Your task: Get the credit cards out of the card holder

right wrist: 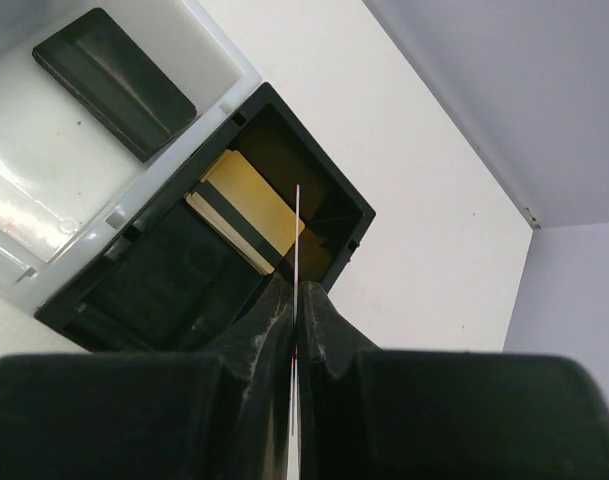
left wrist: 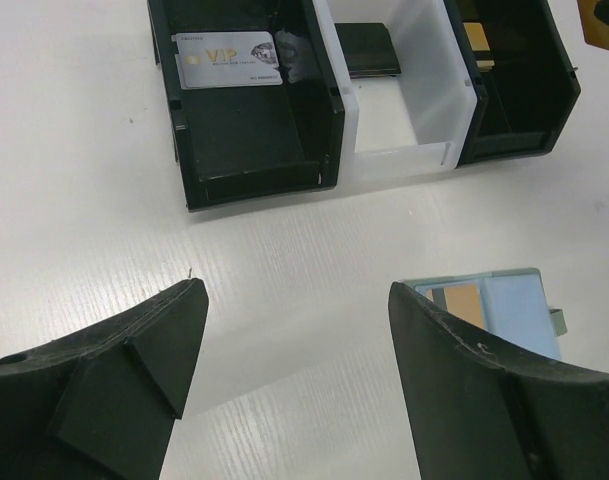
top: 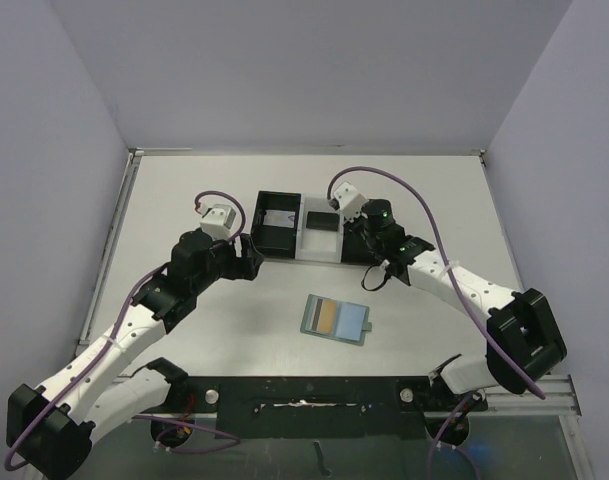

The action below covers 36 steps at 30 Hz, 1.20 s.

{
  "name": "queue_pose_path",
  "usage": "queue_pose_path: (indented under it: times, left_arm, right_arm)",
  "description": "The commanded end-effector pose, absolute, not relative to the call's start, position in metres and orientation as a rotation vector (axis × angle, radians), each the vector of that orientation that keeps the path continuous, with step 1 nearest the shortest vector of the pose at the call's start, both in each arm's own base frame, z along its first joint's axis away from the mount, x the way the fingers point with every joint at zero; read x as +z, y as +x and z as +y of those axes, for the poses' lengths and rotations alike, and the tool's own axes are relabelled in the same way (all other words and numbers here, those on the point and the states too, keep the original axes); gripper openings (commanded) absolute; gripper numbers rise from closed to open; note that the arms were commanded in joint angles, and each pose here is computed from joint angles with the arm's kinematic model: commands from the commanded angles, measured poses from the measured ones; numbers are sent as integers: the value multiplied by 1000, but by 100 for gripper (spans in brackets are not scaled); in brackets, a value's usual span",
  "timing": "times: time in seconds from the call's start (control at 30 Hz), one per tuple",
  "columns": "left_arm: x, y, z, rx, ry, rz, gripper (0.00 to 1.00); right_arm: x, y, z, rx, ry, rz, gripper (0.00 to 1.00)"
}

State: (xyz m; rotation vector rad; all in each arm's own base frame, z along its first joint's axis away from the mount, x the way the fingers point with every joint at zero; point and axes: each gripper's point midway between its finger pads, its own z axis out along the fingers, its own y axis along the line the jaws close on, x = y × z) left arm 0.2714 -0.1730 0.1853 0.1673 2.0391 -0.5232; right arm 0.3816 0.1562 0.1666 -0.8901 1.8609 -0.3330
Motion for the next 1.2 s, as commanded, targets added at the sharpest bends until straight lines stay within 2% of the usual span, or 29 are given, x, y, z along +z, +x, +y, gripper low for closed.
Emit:
queue_pose_path:
  times: [0.0, 0.93, 1.17]
  left_arm:
    - [200, 272, -178, -554, 194, 1978, 72]
    - [203, 267, -185, -585, 245, 1956, 73]
    - [202, 267, -184, -582, 246, 1958, 73]
  right_arm:
    - [192, 400, 170, -253, -892, 1747, 0]
    - [122, 481, 149, -443, -1071, 1776, 0]
    - [89, 482, 146, -474, -1183, 1802, 5]
